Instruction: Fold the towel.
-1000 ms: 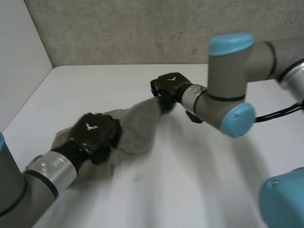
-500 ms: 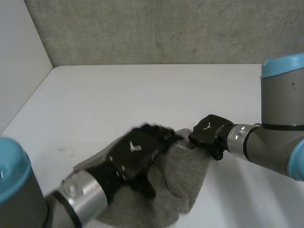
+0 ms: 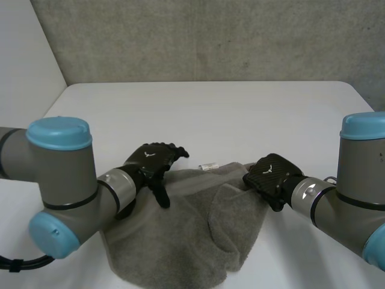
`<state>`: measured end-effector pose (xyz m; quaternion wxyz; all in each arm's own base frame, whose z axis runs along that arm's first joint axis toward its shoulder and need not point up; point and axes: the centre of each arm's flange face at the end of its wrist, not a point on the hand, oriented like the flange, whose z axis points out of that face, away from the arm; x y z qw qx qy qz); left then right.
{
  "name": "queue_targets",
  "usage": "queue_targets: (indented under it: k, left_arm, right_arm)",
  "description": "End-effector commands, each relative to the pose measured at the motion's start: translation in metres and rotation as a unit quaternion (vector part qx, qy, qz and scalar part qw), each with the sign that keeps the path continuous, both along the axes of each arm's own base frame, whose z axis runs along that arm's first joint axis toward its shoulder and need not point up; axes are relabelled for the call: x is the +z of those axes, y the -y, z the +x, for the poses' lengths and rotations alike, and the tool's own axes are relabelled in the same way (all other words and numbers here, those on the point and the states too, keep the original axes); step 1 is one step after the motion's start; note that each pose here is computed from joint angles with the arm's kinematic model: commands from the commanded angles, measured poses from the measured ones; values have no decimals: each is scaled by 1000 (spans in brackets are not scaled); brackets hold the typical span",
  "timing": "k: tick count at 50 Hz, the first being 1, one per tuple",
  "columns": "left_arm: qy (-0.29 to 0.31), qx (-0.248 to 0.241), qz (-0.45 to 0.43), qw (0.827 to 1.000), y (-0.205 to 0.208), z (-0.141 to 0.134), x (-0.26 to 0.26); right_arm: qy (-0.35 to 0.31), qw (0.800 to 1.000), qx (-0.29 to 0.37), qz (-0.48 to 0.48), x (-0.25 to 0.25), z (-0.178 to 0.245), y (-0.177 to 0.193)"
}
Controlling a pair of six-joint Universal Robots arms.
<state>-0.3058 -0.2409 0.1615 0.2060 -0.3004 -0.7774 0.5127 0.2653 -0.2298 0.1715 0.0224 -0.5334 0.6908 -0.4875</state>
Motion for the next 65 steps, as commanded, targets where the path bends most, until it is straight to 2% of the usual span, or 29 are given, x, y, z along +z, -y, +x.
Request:
queue_targets:
  k: [1,6,14,16,17,19,20,21,22,25,27,28,30,35,40,47,49,56,61,65]
  left_arm:
    - [-1,-7,0,1000,10,-9,-7]
    - [-6,-7,-13,1000,21,-16,-4]
    - [-5,-9,-84,996,52,-30,20]
    - [-24,15,-135,990,70,-34,51]
    - [-24,15,-135,990,70,-34,51]
    - [-50,66,-196,977,88,-30,94]
    - [-50,67,-196,977,88,-30,94]
    - [-68,90,-223,968,92,-26,118]
    - [-86,105,-239,961,93,-24,136]
    - [-105,113,-244,957,93,-23,148]
    - [-121,114,-226,960,89,-22,148]
    - [-121,114,-226,960,89,-22,148]
    - [-113,112,-190,969,81,-21,128]
    - [-77,109,-133,982,66,-15,86]
    - [-64,105,-95,988,57,-13,56]
    - [-92,84,-65,990,48,-20,42]
    - [-107,61,-66,990,44,-28,43]
    - [-130,26,-87,987,45,-41,45]
    - [-147,-18,-104,984,40,-67,39]
    - [-148,-47,-95,983,38,-79,28]
  right_arm:
    - [0,1000,-3,-9,2,-1,6]
    - [9,999,2,-34,6,6,17]
    - [68,986,4,-152,41,35,63]
    - [121,965,-2,-234,75,50,86]
    - [121,965,-2,-234,75,50,86]
    - [183,930,-23,-318,117,60,105]
    - [183,930,-23,-319,117,60,106]
    - [208,913,-35,-349,134,61,113]
    - [219,905,-38,-362,143,63,115]
    - [220,906,-36,-360,146,66,114]
    - [201,926,-30,-318,131,69,107]
    - [201,926,-30,-317,131,69,107]
    - [173,949,-22,-263,107,72,95]
    - [144,967,-17,-209,77,68,79]
    - [138,971,-12,-195,75,62,66]
    - [128,975,-13,-183,78,48,47]
    - [124,976,-1,-178,80,42,32]
    - [121,975,29,-183,91,29,-3]
    - [131,972,44,-192,103,18,-33]
    - [133,971,48,-195,106,13,-43]
